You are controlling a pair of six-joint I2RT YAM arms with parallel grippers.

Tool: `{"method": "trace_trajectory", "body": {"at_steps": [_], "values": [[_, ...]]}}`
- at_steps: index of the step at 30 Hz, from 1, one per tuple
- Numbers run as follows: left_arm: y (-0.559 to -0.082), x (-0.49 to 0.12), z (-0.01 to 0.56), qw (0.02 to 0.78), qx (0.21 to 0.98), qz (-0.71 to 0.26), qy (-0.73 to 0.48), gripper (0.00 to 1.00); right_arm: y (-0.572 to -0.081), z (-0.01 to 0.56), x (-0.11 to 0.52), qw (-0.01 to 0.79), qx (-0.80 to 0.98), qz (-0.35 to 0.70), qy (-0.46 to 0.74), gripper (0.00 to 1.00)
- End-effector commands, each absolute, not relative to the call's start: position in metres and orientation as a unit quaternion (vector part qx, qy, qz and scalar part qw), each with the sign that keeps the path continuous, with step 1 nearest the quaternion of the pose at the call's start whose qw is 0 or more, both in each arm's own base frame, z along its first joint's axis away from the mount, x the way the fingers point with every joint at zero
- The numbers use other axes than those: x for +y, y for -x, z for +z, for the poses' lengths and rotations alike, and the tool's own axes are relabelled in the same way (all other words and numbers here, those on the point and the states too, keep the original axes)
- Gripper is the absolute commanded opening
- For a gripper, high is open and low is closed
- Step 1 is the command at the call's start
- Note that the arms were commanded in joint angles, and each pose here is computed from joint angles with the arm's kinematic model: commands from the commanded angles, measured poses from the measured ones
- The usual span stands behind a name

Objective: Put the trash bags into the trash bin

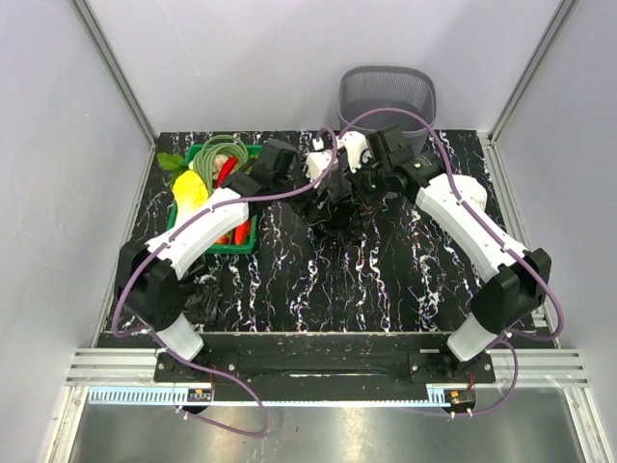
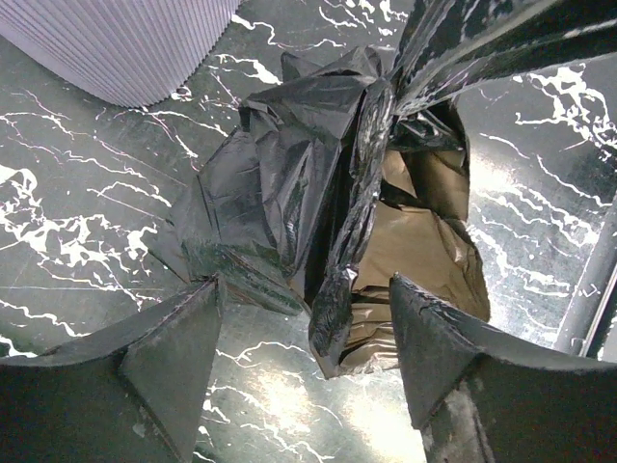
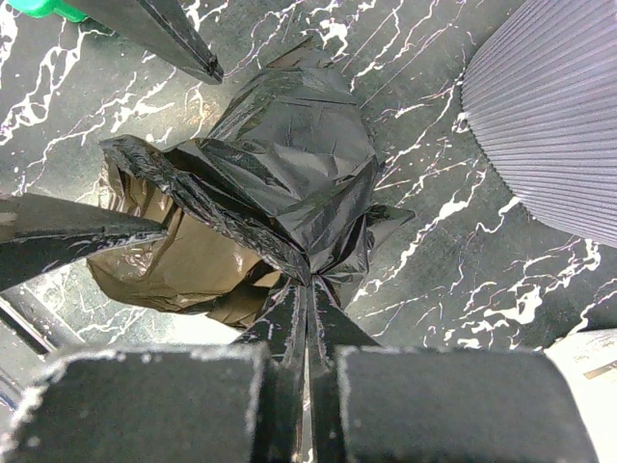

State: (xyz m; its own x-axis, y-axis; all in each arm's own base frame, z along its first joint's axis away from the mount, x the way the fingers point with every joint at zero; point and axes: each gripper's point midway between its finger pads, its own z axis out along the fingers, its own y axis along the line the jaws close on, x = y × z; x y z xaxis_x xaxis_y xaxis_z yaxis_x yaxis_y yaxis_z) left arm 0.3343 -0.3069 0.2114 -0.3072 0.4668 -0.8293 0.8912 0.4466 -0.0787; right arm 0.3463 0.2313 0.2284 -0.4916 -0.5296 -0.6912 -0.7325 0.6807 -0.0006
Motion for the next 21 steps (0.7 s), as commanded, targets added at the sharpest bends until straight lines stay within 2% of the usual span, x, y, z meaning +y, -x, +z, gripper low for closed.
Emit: {"method": "trace_trajectory", "body": {"at_steps": [1, 5, 7, 10, 12, 15, 17, 19, 21], "values": [[-0.346, -0.314, 0.218, 0.405, 0.743, -0.277, -0.456, 0.68, -0.348, 0.246, 0.240, 0.362, 0.839, 0.162, 0.373, 0.00], [-0.344, -0.317, 0.218, 0.399, 0.741, -0.286, -0.458, 0.52, -0.348, 0.246, 0.238, 0.363, 0.839, 0.159, 0.374, 0.00], [-0.344, -0.317, 0.220, 0.400, 0.739, -0.288, -0.459, 0.40, -0.348, 0.244, 0.236, 0.362, 0.840, 0.155, 0.374, 0.00], [-0.342, -0.319, 0.224, 0.400, 0.737, -0.292, -0.460, 0.12, -0.347, 0.242, 0.236, 0.363, 0.839, 0.154, 0.375, 0.00], [-0.341, -0.318, 0.228, 0.400, 0.736, -0.294, -0.460, 0.00, -0.347, 0.239, 0.234, 0.361, 0.840, 0.148, 0.376, 0.00], [-0.340, -0.317, 0.236, 0.404, 0.735, -0.294, -0.458, 0.00, -0.347, 0.230, 0.230, 0.359, 0.843, 0.139, 0.375, 0.01], [-0.339, -0.316, 0.245, 0.414, 0.732, -0.294, -0.453, 0.00, -0.345, 0.225, 0.228, 0.357, 0.845, 0.137, 0.373, 0.13], [-0.339, -0.315, 0.252, 0.422, 0.730, -0.295, -0.448, 0.00, -0.341, 0.224, 0.229, 0.356, 0.844, 0.144, 0.374, 0.35], [-0.339, -0.315, 0.258, 0.428, 0.730, -0.297, -0.443, 0.00, -0.336, 0.228, 0.233, 0.357, 0.838, 0.163, 0.378, 0.52]]}}
